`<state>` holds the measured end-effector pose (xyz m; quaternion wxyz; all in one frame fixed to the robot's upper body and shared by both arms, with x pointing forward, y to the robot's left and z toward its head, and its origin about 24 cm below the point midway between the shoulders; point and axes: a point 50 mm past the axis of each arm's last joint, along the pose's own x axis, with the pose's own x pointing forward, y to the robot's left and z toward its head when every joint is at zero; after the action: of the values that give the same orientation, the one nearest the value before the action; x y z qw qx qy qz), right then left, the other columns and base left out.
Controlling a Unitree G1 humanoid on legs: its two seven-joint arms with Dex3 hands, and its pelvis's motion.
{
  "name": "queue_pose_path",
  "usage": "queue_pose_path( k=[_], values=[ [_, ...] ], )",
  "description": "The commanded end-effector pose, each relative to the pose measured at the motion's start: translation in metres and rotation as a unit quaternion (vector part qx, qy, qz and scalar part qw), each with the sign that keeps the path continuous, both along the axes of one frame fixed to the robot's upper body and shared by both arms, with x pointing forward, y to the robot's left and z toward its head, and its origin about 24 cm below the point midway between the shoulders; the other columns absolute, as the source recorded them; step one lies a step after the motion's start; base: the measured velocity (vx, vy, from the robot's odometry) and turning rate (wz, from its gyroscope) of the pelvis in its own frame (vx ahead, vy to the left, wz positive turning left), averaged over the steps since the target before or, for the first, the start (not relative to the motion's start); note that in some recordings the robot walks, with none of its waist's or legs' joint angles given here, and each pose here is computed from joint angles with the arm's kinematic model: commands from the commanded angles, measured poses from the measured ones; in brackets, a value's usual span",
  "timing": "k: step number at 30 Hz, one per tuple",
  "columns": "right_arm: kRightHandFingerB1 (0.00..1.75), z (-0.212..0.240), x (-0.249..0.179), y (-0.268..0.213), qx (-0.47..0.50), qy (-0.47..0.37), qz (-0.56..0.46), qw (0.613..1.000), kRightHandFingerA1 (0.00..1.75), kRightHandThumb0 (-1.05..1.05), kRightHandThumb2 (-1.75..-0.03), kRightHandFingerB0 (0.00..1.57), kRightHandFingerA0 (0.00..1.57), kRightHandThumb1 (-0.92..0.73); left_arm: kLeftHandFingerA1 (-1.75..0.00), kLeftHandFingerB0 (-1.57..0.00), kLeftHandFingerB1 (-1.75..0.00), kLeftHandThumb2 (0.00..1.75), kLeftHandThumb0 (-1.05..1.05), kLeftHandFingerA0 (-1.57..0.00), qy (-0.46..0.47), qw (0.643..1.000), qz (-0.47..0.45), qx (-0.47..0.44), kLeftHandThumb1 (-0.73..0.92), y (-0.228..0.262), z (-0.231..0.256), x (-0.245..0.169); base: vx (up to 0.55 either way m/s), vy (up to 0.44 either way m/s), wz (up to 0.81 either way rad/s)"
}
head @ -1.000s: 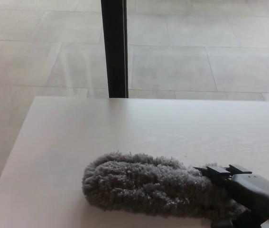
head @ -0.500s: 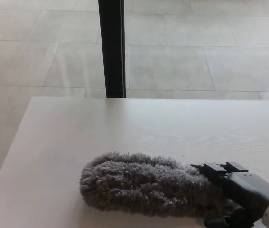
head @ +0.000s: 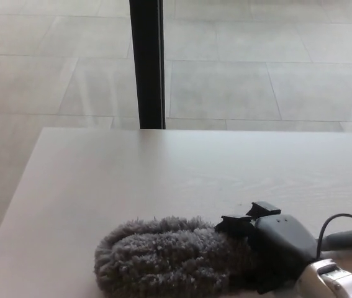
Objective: The robot uses its right hand to pick up the duster kept in the middle of the desk and use it to wipe the desk by swiping its surface twice
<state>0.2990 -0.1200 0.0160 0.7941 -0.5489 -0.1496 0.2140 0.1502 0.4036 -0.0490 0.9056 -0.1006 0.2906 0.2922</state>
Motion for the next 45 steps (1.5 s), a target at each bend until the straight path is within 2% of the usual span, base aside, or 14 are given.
queue_pose_path(
  k=[1, 3, 4, 13, 14, 15, 23, 24, 29, 31, 36, 37, 38, 45],
  values=[
    [1.48, -0.049, -0.030, -0.019, -0.146, -0.032, 0.010, 0.989, 1.75, -0.32, -0.70, 0.69, 0.73, -0.71, -0.62, -0.55, -0.52, 0.61, -0.52, -0.62, 0.008, 0.999, 0.029, 0.011, 0.70, 0.006, 0.002, -0.002, 0.00, 0.000, 0.00],
    [1.39, -0.049, -0.029, -0.027, -0.164, -0.063, 0.018, 0.984, 1.68, -0.27, -0.78, 0.73, 1.04, -0.61, -0.63, -0.53, -0.52, 0.61, -0.53, -0.61, 0.011, 1.000, 0.025, 0.015, 0.70, 0.006, 0.003, -0.003, 0.00, 0.000, 0.00],
    [1.55, -0.048, -0.029, -0.031, -0.173, -0.071, 0.022, 0.982, 1.75, -0.27, -0.77, 0.74, 0.78, -0.63, -0.62, -0.52, -0.51, 0.62, -0.53, -0.60, 0.012, 1.000, 0.023, 0.016, 0.71, 0.006, 0.003, -0.003, 0.00, 0.000, 0.00],
    [1.46, -0.055, -0.038, -0.068, -0.231, -0.133, 0.045, 0.963, 1.75, -0.33, -0.78, 0.76, 0.85, -0.59, -0.60, -0.53, -0.50, 0.62, -0.52, -0.62, 0.016, 1.000, 0.021, 0.013, 0.72, 0.005, 0.001, -0.004, 0.00, 0.000, 0.00],
    [1.09, -0.053, -0.041, -0.068, -0.225, -0.143, 0.073, 0.961, 1.31, -0.43, -1.00, 0.85, 1.14, -0.53, -0.60, -0.52, -0.50, 0.62, -0.52, -0.61, 0.015, 1.000, 0.020, 0.009, 0.72, 0.005, 0.000, -0.005, 0.00, 0.000, 0.00],
    [1.12, -0.052, -0.040, -0.067, -0.218, -0.144, 0.089, 0.961, 1.72, -0.41, -0.70, 0.76, 0.88, -0.73, -0.61, -0.53, -0.50, 0.62, -0.52, -0.61, 0.013, 1.000, 0.023, 0.007, 0.72, 0.005, 0.001, -0.004, 0.00, 0.000, 0.00],
    [0.81, -0.047, -0.046, -0.036, -0.173, -0.181, 0.220, 0.943, 1.73, -0.48, -0.60, 0.84, 1.00, -0.70, -0.65, -0.54, -0.52, 0.62, -0.52, -0.62, 0.009, 1.000, 0.021, 0.005, 0.72, 0.004, 0.001, -0.003, 0.00, 0.000, 0.00],
    [1.12, -0.048, -0.048, -0.027, -0.166, -0.183, 0.245, 0.937, 1.75, -0.43, -0.63, 0.74, 0.91, -0.73, -0.63, -0.53, -0.50, 0.62, -0.51, -0.61, 0.010, 1.000, 0.021, 0.005, 0.74, 0.005, 0.001, -0.003, 0.00, 0.000, 0.00],
    [1.02, -0.049, -0.040, -0.008, -0.184, -0.182, 0.241, 0.935, 1.38, -0.45, -1.02, 0.82, 1.26, -0.57, -0.63, -0.55, -0.51, 0.62, -0.51, -0.64, 0.012, 1.000, 0.024, 0.011, 0.74, 0.005, 0.002, -0.001, 0.00, 0.000, 0.00],
    [0.89, -0.051, -0.033, -0.005, -0.215, -0.143, 0.215, 0.942, 1.73, -0.39, -0.63, 0.85, 0.91, -0.62, -0.62, -0.53, -0.50, 0.62, -0.50, -0.62, 0.010, 1.000, 0.022, 0.009, 0.74, 0.004, 0.002, -0.001, 0.00, 0.000, 0.00],
    [0.85, -0.049, -0.016, -0.014, -0.236, -0.129, 0.144, 0.952, 1.67, -0.37, -0.67, 0.87, 0.89, -0.65, -0.61, -0.53, -0.50, 0.62, -0.50, -0.62, 0.016, 1.000, 0.021, 0.012, 0.75, 0.004, 0.001, -0.002, 0.00, 0.000, 0.00],
    [0.93, -0.047, -0.011, -0.018, -0.247, -0.129, 0.122, 0.953, 1.32, -0.39, -0.98, 0.84, 1.18, -0.49, -0.60, -0.53, -0.49, 0.63, -0.49, -0.61, 0.018, 1.000, 0.021, 0.009, 0.75, 0.004, 0.000, -0.002, 0.00, 0.000, 0.00],
    [1.30, -0.046, -0.008, -0.022, -0.253, -0.125, 0.108, 0.953, 1.75, -0.32, -0.74, 0.84, 0.92, -0.59, -0.60, -0.54, -0.49, 0.62, -0.49, -0.63, 0.022, 0.999, 0.023, 0.010, 0.74, 0.003, 0.000, -0.003, 0.00, 0.000, 0.00],
    [1.26, -0.033, 0.013, -0.067, -0.322, -0.109, -0.008, 0.940, 1.75, -0.28, -0.79, 0.92, 0.96, -0.48, -0.61, -0.51, -0.49, 0.62, -0.52, -0.61, 0.026, 0.999, 0.017, 0.017, 0.73, 0.005, 0.001, -0.005, 0.00, 0.000, 0.00]
  ],
)
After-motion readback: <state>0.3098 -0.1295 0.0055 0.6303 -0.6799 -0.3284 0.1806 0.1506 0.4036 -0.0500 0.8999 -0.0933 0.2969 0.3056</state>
